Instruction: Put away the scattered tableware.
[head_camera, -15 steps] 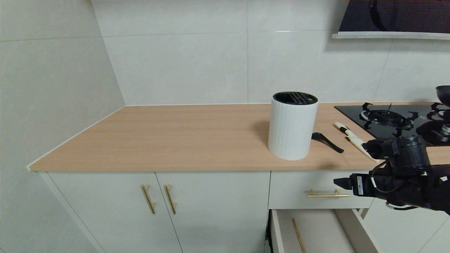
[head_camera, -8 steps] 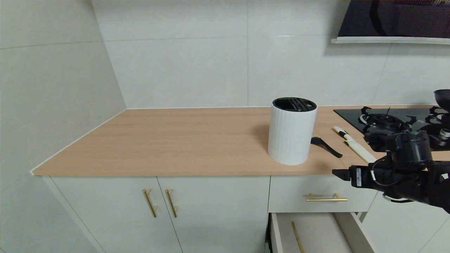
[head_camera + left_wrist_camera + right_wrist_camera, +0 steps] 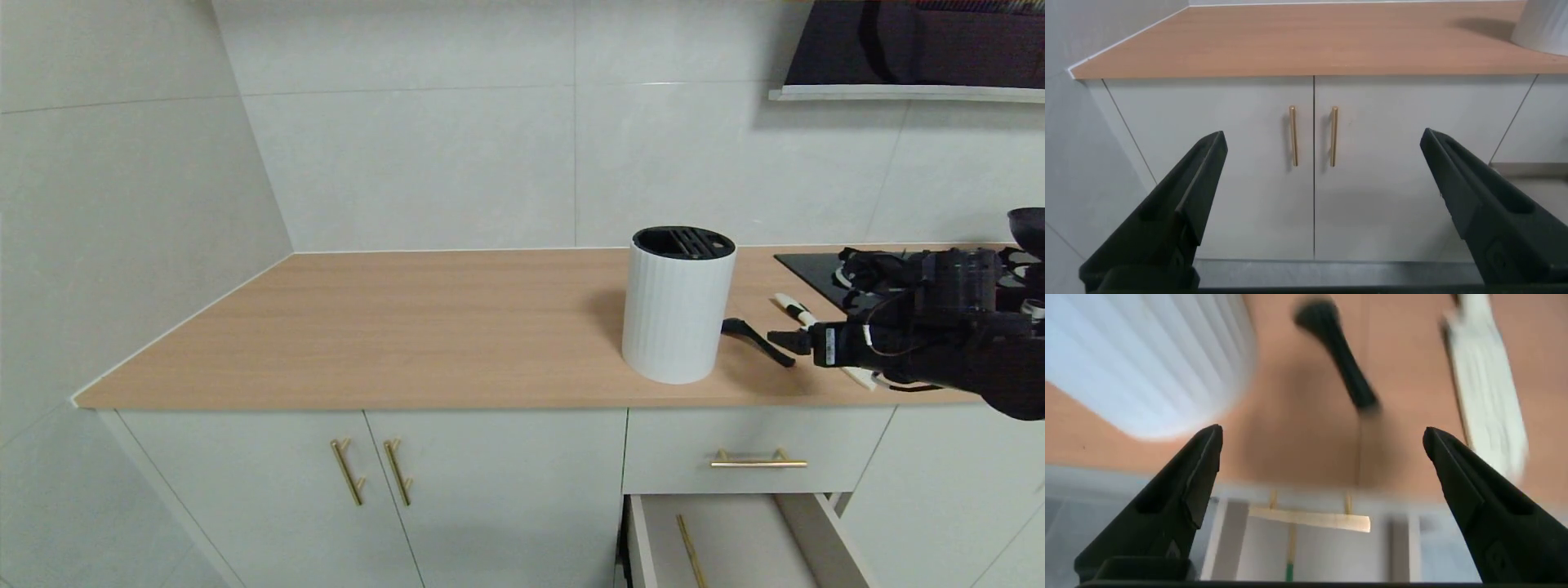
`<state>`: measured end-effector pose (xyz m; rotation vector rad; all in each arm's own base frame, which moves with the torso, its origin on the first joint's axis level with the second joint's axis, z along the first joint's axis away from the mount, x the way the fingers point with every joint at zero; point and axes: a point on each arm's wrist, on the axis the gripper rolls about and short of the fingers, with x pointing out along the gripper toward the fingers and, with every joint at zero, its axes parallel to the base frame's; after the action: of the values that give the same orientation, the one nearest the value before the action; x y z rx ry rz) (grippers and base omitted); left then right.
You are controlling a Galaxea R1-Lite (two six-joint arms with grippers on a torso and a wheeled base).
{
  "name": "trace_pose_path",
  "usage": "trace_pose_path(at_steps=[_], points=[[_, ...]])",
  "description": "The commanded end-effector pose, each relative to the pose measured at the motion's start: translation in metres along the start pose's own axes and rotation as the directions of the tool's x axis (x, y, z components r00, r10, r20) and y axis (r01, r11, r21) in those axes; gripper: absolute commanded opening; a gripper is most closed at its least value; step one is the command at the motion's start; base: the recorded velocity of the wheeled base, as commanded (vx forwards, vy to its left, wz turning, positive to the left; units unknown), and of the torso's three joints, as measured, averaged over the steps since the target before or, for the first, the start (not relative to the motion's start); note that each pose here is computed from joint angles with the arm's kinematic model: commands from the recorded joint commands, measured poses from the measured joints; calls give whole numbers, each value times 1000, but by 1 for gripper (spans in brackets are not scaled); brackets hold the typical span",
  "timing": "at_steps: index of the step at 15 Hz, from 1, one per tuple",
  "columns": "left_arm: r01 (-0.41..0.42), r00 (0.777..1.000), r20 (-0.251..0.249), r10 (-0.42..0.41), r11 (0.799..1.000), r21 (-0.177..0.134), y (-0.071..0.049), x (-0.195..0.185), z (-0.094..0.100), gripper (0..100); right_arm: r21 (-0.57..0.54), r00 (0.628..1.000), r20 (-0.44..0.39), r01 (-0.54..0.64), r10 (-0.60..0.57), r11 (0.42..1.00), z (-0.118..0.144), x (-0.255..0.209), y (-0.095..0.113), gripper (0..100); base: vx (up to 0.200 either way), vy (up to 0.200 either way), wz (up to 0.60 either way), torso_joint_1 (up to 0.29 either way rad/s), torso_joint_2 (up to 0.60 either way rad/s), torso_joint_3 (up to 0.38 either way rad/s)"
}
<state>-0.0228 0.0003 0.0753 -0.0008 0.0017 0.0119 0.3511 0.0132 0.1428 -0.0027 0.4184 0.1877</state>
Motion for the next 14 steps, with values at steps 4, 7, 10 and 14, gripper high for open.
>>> trace_pose_path(at_steps=[4, 7, 10, 14], points=[[0, 1000, 0, 0, 1000, -1, 0, 0, 0, 100, -90, 996, -18, -88, 86, 992, -7, 41, -16, 100, 0, 0, 0, 0, 0, 0], [0, 1000, 0, 0, 1000, -1, 0, 0, 0, 100, -117, 995, -12, -98, 97, 988, -23, 64, -20, 100, 0, 0, 0, 0, 0, 0], [0, 1000, 0, 0, 1000, -1, 0, 0, 0, 100, -113, 997, 6, -75, 77, 991, -24, 65, -29, 100, 0, 0, 0, 0, 0, 0], [0, 1000, 0, 0, 1000, -1, 0, 0, 0, 100, -109, 998, -4, -70, 70, 992, -29, 76, -34, 100, 0, 0, 0, 0, 0, 0]])
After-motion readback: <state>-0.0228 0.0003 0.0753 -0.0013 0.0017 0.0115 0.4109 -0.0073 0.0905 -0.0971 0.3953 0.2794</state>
